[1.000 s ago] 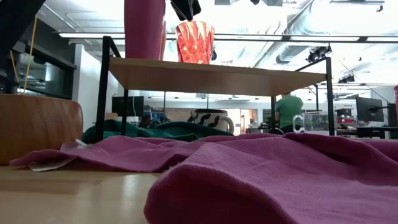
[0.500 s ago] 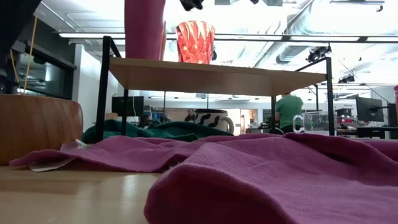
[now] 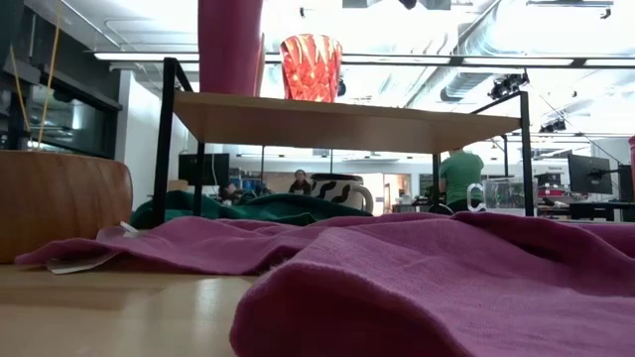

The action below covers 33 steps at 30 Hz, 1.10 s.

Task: Stack small to large cups/mugs on shelf
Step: Put the red cup on the shelf

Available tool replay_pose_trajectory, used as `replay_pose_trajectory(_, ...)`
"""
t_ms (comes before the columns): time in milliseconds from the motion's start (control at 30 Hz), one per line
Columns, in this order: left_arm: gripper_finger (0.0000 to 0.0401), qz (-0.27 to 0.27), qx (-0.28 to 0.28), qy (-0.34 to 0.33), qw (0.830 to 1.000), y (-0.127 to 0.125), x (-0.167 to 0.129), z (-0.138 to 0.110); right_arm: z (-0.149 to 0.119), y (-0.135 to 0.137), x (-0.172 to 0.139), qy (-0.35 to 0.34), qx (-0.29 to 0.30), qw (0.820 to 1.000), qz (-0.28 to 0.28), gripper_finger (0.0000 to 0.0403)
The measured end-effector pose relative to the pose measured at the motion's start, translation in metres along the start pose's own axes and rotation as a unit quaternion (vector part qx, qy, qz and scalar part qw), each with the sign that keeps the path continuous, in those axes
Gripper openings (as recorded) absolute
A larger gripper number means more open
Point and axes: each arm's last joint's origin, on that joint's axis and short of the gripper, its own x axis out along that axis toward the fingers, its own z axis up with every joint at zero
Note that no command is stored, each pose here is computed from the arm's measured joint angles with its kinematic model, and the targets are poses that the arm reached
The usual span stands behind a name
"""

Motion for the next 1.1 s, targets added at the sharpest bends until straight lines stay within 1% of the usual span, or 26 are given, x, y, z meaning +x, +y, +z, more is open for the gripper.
replay_pose_trajectory(100,0.0024,0.035,0.004,-0.02,0.999,0.002,-0.025,0.0,-0.001,0.0,0.0,0.003,0.002,1.0,0.0,0.0077)
replay_pose_trajectory(167,0.0024,0.058,0.002,-0.03,0.998,0.004,-0.043,-0.001,-0.001,0.0,0.0,0.003,0.002,1.0,0.001,0.0067)
replay_pose_trajectory(333,0.0024,0.103,0.003,-0.047,0.994,0.006,-0.075,-0.004,-0.001,0.0,0.0,0.004,0.003,1.0,0.001,0.0011)
replay_pose_trajectory(367,0.0024,0.109,0.003,-0.049,0.993,0.006,-0.081,-0.005,-0.001,0.0,0.0,0.004,0.005,1.0,0.001,0.0006)
replay_pose_trajectory(500,0.0024,0.133,0.008,-0.054,0.99,0.006,-0.101,-0.01,-0.001,0.0,0.0,0.003,0.019,1.0,0.001,0.0012)
replay_pose_trajectory(633,0.0024,0.147,0.005,-0.07,0.987,0.005,-0.122,-0.014,0.0,0.0,0.0,0.001,0.026,1.0,0.001,0.0002)
replay_pose_trajectory(767,0.0024,0.161,0.003,-0.09,0.983,0.004,-0.144,-0.019,0.001,0.0,0.0,-0.006,0.033,0.999,-0.001,0.0004)
replay_pose_trajectory(900,0.0024,0.17,-0.001,-0.112,0.979,0.003,-0.166,-0.025,0.002,-0.001,0.0,-0.007,0.031,0.999,-0.021,0.0001)
replay_pose_trajectory(1000,0.0024,0.176,-0.003,-0.11,0.978,0.0,-0.177,-0.035,0.002,-0.002,0.0,-0.008,0.032,0.999,-0.036,0.0001)
replay_pose_trajectory(1100,0.0024,0.177,-0.009,-0.101,0.979,-0.004,-0.179,-0.048,0.003,-0.002,0.0,-0.012,0.036,0.999,-0.04,0.0001)
